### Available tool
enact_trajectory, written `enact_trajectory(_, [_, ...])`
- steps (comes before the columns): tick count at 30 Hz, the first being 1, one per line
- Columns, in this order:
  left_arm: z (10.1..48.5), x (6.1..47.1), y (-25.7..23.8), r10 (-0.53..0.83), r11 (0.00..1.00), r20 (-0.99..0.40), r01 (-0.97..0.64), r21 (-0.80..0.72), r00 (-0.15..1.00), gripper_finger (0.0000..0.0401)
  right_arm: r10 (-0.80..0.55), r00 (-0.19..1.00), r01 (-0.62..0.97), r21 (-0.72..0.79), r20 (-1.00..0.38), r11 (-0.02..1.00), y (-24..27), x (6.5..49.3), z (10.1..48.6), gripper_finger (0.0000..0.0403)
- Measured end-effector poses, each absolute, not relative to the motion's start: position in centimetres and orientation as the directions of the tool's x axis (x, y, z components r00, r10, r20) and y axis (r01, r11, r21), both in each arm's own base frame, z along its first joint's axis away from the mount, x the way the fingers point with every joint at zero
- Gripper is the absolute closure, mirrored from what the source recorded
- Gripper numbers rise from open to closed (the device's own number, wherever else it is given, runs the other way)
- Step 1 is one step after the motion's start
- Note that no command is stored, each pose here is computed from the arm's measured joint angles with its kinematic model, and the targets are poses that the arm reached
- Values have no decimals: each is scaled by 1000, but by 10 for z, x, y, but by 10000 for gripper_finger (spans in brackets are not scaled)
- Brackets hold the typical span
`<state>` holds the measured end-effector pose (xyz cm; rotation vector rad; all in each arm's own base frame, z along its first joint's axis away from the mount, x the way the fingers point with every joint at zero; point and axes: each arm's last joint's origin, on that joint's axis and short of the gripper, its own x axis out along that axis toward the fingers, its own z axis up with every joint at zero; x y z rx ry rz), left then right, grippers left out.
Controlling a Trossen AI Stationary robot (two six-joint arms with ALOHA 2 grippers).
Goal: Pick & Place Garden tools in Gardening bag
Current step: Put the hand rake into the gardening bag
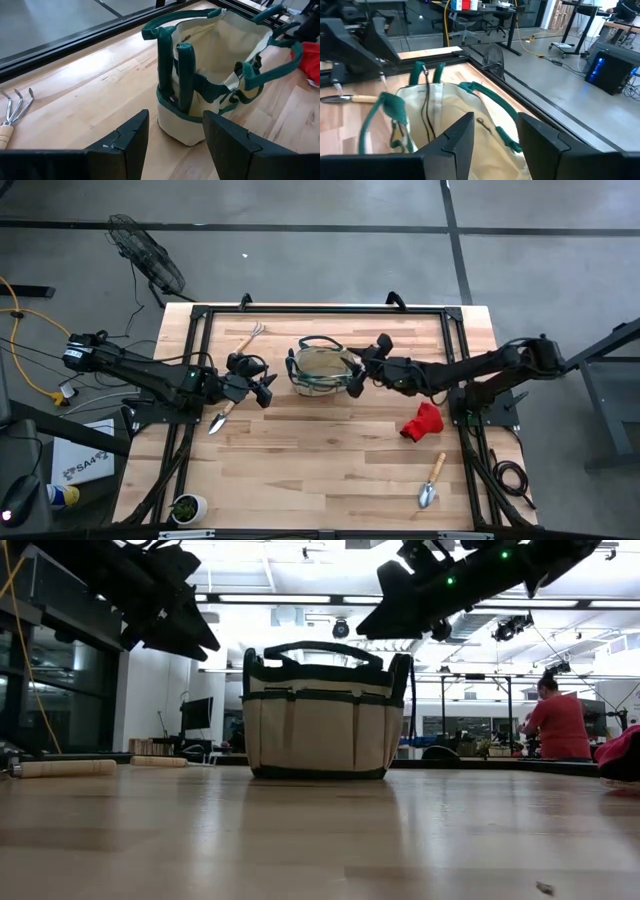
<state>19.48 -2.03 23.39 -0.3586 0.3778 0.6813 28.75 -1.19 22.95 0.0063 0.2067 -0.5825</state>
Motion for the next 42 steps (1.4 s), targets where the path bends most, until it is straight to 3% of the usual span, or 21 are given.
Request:
enact_trajectory(8, [230,190,-18,595,685,-459,-715,-141,660,218,-566,798,562,-86,-207,823,-15,265,251,262])
enact_trajectory(15, [221,180,6,732,505,-489,-860,-79,475,218,-590,772,582,-110,-237,806,-22,240,266,262])
enact_trajectory(24, [217,169,70,671,373,-652,-921,-114,353,218,-616,730,604,-142,-294,784,-35,228,266,262])
enact_trajectory(42, [178,146,141,495,268,-855,-963,-19,155,218,-532,721,534,-133,-443,835,-55,221,253,262])
